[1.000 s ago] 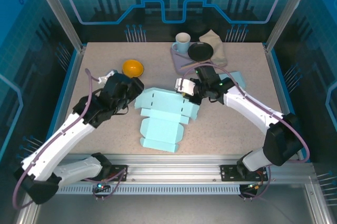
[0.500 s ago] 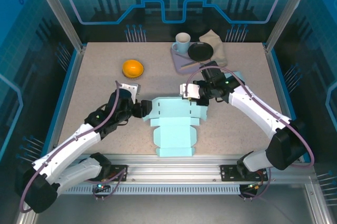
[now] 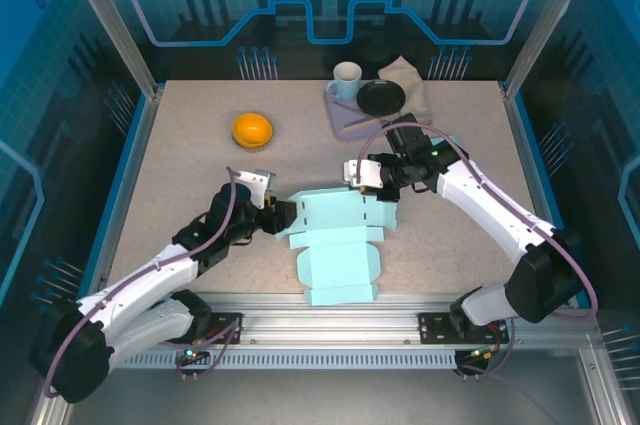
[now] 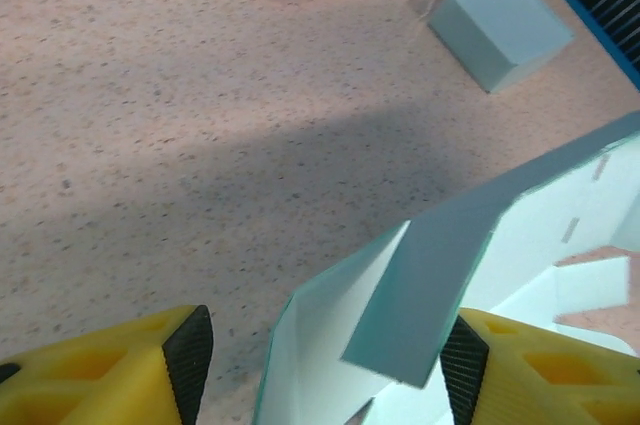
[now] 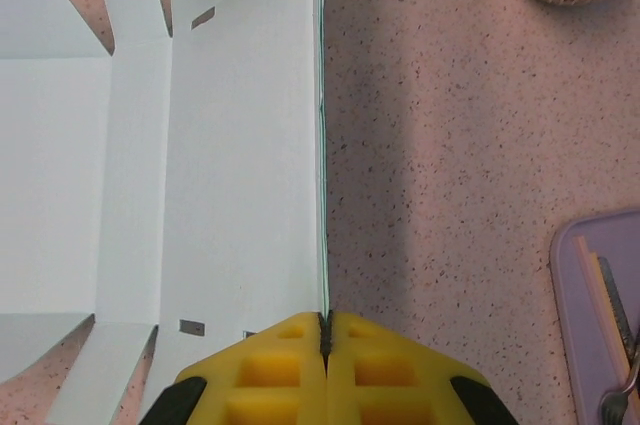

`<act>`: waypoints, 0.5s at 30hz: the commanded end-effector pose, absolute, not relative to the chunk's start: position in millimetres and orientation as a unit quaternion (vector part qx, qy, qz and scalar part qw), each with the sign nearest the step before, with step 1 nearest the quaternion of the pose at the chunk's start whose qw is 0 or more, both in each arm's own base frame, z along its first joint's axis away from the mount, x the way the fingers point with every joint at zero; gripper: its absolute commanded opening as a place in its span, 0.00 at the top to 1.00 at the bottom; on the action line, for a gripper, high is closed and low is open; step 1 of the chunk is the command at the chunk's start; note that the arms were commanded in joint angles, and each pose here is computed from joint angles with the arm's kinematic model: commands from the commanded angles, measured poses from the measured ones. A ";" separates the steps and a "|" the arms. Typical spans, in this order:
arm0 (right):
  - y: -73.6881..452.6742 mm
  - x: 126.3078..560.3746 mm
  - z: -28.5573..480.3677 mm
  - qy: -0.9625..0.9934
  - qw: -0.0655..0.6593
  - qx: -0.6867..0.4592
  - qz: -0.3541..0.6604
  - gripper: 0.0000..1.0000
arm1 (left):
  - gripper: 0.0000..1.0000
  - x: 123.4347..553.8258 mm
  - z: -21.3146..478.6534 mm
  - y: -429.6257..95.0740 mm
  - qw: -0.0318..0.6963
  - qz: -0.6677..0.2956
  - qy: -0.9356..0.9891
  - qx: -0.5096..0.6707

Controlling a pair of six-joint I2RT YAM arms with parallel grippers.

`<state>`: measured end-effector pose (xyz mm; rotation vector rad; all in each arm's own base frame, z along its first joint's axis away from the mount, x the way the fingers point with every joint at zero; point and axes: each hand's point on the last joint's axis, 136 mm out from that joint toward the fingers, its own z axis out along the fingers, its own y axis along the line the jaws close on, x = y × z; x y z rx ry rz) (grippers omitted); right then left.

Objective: Fold the paper box

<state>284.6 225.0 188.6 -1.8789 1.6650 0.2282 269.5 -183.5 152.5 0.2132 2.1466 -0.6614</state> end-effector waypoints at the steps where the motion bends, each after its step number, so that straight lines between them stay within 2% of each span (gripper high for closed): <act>1: 225.5 284.3 195.0 0.624 0.308 -0.712 0.095 1.00 | 0.31 263.3 177.2 -202.7 0.456 -0.314 0.825 0.115; 4: 225.6 283.5 195.0 0.622 0.309 -0.713 0.097 1.00 | 0.30 261.4 173.0 -202.5 0.459 -0.302 0.826 0.125; 8: 229.2 279.8 200.1 0.616 0.314 -0.714 0.109 1.00 | 0.37 263.5 159.4 -207.0 0.442 -0.295 0.837 0.130; 10: 229.8 278.7 199.7 0.616 0.313 -0.714 0.112 1.00 | 0.45 264.0 154.8 -211.5 0.435 -0.292 0.841 0.139; 15: 229.8 277.6 194.5 0.617 0.309 -0.716 0.106 1.00 | 0.76 267.5 149.6 -218.8 0.426 -0.275 0.847 0.160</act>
